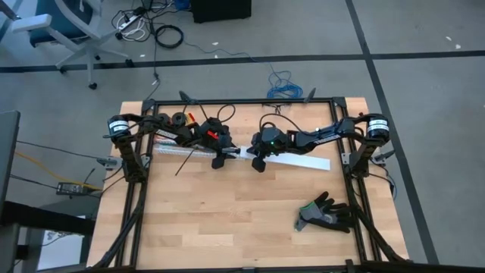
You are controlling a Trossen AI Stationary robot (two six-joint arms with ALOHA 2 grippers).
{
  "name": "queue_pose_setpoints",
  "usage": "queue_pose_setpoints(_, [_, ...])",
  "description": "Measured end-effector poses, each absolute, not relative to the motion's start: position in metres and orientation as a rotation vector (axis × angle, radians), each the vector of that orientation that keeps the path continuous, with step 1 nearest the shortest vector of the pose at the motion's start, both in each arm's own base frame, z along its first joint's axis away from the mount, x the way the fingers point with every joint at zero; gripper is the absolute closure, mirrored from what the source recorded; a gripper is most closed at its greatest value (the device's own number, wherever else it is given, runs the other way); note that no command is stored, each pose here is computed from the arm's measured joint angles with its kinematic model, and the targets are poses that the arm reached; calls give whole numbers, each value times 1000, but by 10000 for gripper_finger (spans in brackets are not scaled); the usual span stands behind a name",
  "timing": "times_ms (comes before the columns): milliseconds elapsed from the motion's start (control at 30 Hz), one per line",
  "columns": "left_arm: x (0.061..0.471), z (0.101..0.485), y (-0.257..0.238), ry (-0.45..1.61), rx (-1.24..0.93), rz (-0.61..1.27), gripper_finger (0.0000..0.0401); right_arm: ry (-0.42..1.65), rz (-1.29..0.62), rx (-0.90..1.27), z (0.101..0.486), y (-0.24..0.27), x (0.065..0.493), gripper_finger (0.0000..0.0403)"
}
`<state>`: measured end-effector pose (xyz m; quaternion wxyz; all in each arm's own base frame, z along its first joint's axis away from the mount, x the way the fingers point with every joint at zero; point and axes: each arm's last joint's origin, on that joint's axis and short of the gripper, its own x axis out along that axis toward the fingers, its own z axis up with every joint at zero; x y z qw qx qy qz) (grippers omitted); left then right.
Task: Ziptie cables
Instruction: Close the white cable duct
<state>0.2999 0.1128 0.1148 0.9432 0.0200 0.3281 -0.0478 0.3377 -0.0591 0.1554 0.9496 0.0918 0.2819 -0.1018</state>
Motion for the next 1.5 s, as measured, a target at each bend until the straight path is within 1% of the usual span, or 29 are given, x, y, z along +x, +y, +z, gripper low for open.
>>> queue_pose_setpoints(133, [300,115,113,669,41,-97,184,593,-200,211,143,-60,347,403])
queue_pose_setpoints(267, [300,114,113,673,39,-98,185,599,-168,218,133,-63,367,403])
queue_pose_setpoints(400, [299,114,113,675,38,-98,185,607,-134,197,130,-66,386,403])
queue_pose_setpoints(500, [299,114,113,676,37,-98,184,625,-125,189,130,-67,392,403])
queue_pose_setpoints(667, [299,113,113,687,46,-74,165,630,-109,195,130,-66,392,403])
queue_pose_setpoints(933, [295,108,113,752,19,-33,102,640,-114,203,129,-66,391,403])
queue_pose_setpoints(1033, [293,109,113,771,12,-32,86,643,-116,212,128,-66,391,403])
queue_pose_setpoints(1333, [288,118,113,780,-4,-43,82,645,-114,215,128,-66,391,403])
queue_pose_setpoints(1500, [285,117,112,811,-22,-62,83,645,-114,215,128,-66,391,403])
